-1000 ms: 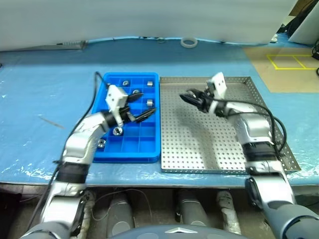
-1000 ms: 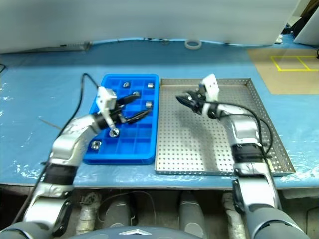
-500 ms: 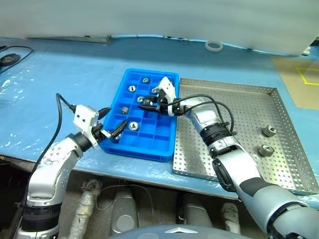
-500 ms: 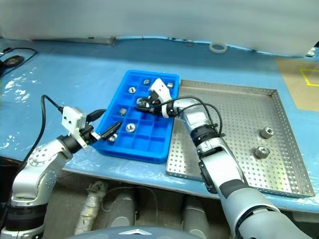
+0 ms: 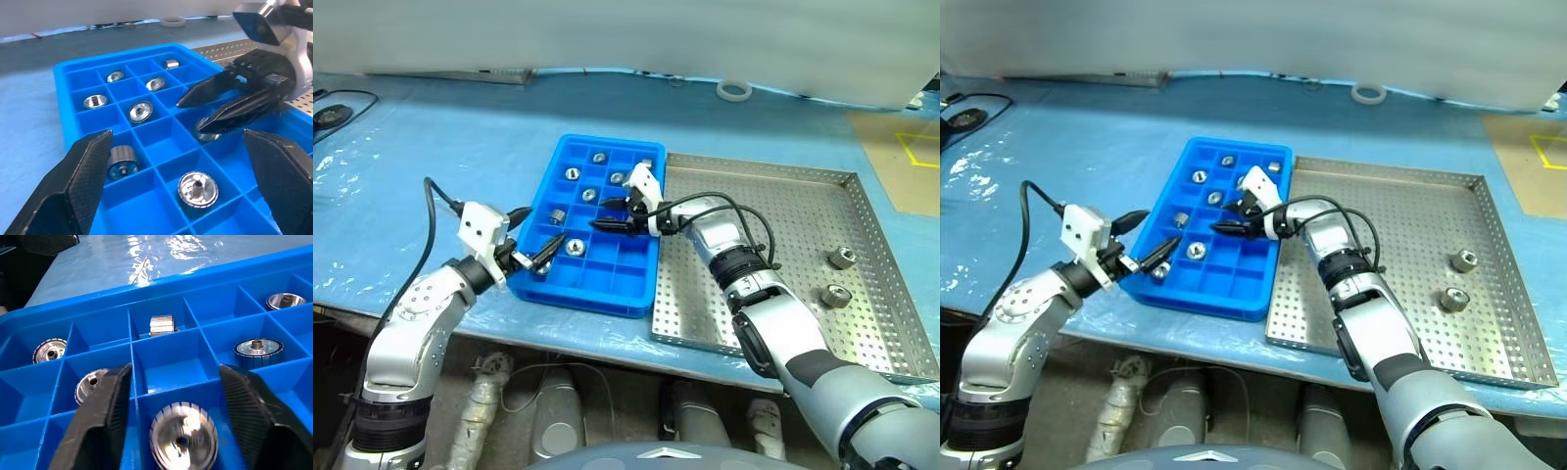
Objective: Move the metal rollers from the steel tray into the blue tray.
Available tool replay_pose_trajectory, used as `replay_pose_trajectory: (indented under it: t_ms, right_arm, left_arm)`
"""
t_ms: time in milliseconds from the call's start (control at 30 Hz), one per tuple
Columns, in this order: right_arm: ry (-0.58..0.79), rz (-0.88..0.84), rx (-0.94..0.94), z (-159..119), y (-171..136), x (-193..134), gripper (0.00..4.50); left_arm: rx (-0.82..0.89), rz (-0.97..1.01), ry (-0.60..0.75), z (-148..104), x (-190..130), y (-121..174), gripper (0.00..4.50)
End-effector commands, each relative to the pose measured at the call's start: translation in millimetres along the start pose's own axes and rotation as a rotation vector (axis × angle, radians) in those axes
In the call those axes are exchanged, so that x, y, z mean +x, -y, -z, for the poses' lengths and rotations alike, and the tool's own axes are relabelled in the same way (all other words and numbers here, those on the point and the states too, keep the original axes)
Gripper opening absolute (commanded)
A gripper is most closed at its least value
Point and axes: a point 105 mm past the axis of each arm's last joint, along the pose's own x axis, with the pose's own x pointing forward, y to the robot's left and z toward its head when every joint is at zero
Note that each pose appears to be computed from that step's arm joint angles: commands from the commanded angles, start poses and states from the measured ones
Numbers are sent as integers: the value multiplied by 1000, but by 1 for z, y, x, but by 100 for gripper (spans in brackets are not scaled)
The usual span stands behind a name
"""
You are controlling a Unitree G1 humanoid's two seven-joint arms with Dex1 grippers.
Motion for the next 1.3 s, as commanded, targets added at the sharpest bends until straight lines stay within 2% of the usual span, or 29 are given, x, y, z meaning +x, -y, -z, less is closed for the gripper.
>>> replay_pose_trajectory:
  t_ms: [33,233,367,567,667,900,1067,1233,1300]
  right_arm:
    - [58,110,-29,-15,20,-18,393]
    - [101,301,-31,-21,51,-72,393]
    - [78,462,-20,-9,60,-128,393]
    - [37,701,22,7,52,-207,393]
    - [-2,780,50,17,42,-232,393]
    - [-163,904,103,47,37,-263,393]
    - [-228,883,188,64,29,-268,393]
    - [-325,854,261,95,17,-266,393]
    - [-315,822,279,96,14,-259,356]
  left_arm:
    - [0,74,42,-8,15,9,450]
    - [-20,256,76,-10,60,34,450]
    - [-27,394,96,-12,88,52,450]
    - [-29,533,118,-14,118,68,450]
    - [-28,592,126,-14,127,77,450]
    - [-32,648,144,-14,136,89,450]
    - [-29,658,141,-10,138,93,450]
    - [-24,658,138,-9,136,92,450]
    - [-21,648,132,-8,134,89,450]
